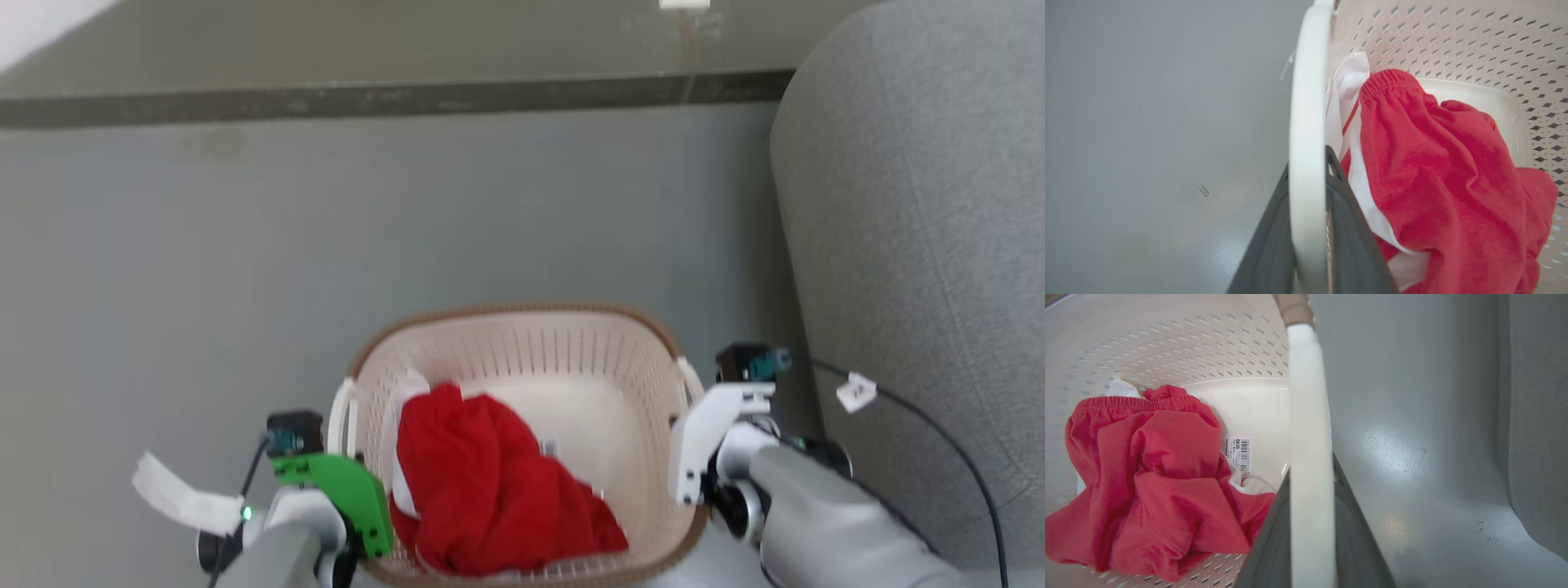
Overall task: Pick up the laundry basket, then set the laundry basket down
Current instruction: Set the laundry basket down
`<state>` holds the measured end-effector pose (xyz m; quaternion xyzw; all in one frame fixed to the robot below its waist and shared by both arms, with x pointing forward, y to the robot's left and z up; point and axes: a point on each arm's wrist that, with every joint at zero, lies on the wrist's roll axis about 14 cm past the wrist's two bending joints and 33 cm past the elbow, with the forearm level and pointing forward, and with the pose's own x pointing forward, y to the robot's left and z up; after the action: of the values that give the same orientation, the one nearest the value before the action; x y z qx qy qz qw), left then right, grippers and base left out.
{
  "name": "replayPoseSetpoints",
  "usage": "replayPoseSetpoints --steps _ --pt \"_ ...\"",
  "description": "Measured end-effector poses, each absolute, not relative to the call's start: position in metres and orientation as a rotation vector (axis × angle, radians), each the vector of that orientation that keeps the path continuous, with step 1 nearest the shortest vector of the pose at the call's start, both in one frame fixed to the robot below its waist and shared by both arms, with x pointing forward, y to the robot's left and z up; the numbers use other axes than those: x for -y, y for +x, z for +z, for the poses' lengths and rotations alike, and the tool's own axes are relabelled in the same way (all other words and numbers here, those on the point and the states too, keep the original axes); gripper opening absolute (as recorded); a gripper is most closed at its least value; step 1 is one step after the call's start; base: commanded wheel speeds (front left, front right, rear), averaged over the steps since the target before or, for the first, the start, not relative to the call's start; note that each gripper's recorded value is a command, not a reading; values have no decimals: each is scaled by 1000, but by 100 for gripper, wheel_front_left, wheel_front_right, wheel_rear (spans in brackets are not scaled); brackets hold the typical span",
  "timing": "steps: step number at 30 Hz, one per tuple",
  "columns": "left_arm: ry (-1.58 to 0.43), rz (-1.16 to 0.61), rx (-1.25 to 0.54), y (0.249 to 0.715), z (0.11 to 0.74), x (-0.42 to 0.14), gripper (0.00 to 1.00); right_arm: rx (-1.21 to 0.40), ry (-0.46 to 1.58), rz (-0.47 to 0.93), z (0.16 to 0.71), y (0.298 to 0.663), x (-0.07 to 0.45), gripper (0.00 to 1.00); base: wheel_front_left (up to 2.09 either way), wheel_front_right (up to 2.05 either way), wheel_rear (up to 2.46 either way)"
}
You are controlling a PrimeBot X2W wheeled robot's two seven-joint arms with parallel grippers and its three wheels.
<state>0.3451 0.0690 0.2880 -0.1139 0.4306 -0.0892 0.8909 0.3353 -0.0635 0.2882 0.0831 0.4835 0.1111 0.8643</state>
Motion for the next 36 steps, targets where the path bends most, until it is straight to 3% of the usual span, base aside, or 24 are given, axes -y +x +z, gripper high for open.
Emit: replayPoseSetpoints --steps 22,36 --pt "-202 -190 -811 448 260 -67 0 -941 175 203 260 447 68 0 0 0 0" --pt "-205 -183 -856 470 206 -65 0 -986 177 179 202 467 72 0 0 0 0"
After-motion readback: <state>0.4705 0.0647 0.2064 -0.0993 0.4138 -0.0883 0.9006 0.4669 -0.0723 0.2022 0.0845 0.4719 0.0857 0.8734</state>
